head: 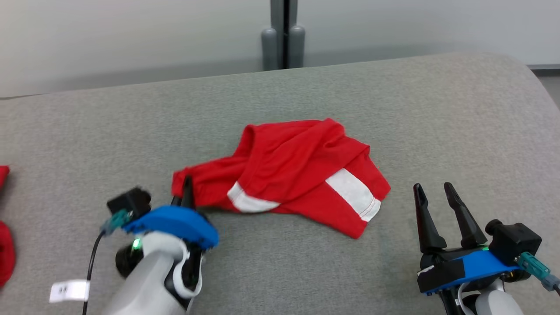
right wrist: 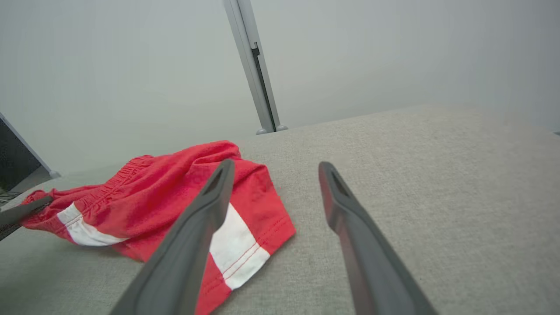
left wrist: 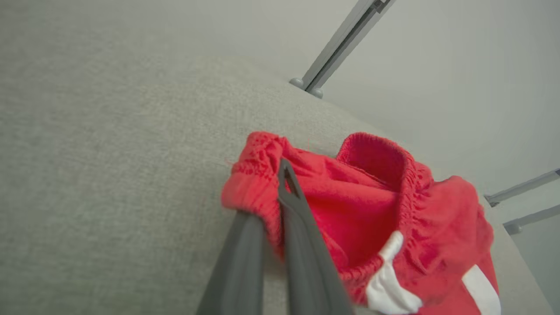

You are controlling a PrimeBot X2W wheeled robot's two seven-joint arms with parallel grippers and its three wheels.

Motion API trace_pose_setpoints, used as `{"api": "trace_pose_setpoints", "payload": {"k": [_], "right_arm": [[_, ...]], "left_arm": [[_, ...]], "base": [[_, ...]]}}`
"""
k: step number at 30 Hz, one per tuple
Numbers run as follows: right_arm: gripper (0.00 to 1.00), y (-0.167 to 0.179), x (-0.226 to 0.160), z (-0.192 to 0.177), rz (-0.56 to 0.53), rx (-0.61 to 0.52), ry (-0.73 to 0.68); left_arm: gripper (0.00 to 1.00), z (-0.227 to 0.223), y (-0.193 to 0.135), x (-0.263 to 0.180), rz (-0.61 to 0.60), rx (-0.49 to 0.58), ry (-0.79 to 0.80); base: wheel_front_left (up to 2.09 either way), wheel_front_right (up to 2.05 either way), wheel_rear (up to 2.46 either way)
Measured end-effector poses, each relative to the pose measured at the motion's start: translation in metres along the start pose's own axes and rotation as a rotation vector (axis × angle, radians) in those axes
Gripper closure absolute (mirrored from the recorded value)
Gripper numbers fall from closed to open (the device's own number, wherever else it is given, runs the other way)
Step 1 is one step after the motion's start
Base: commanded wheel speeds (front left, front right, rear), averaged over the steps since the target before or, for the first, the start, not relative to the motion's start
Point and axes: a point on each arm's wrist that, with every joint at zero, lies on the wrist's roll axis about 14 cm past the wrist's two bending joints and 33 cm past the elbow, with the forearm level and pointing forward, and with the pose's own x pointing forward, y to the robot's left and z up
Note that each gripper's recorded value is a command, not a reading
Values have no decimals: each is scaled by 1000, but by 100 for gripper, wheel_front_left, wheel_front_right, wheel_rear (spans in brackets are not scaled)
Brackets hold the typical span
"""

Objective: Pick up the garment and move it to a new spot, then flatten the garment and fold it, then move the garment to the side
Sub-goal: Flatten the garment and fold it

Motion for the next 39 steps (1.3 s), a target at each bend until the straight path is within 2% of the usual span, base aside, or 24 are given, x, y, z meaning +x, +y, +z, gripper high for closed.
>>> {"api": "trace_pose_setpoints", "payload": {"k": [3,8,9,10,11,17,25,30,34,39], "right_arm": [[0,10,4,-1,31,-1,7],[0,27,11,-2,80,2,12],[0,29,11,-2,88,3,11],[0,31,12,-1,94,3,10],[0,33,12,-1,99,4,12],[0,38,12,0,113,2,12],[0,34,12,3,100,0,5],[0,26,9,3,78,-1,4],[0,17,7,6,51,-11,-2],[0,12,5,10,39,-25,-8]], "left_arm": [[100,-11,31,-21,82,-61,0],[100,-15,53,-48,147,-166,-38],[73,-15,55,-53,152,-176,-46],[4,-15,55,-57,152,-183,-54],[0,-15,54,-60,150,-198,-64],[0,-3,48,-74,106,-147,-119],[0,14,57,-84,112,-91,-174],[0,42,43,-86,28,9,-252],[0,62,32,-88,-31,169,-310],[0,64,12,-88,-111,333,-327]], "base": [[0,0,0],[0,0,0],[0,0,0],[0,0,0],[0,0,0],[0,0,0],[0,0,0],[0,0,0],[0,0,0],[0,0,0]]}}
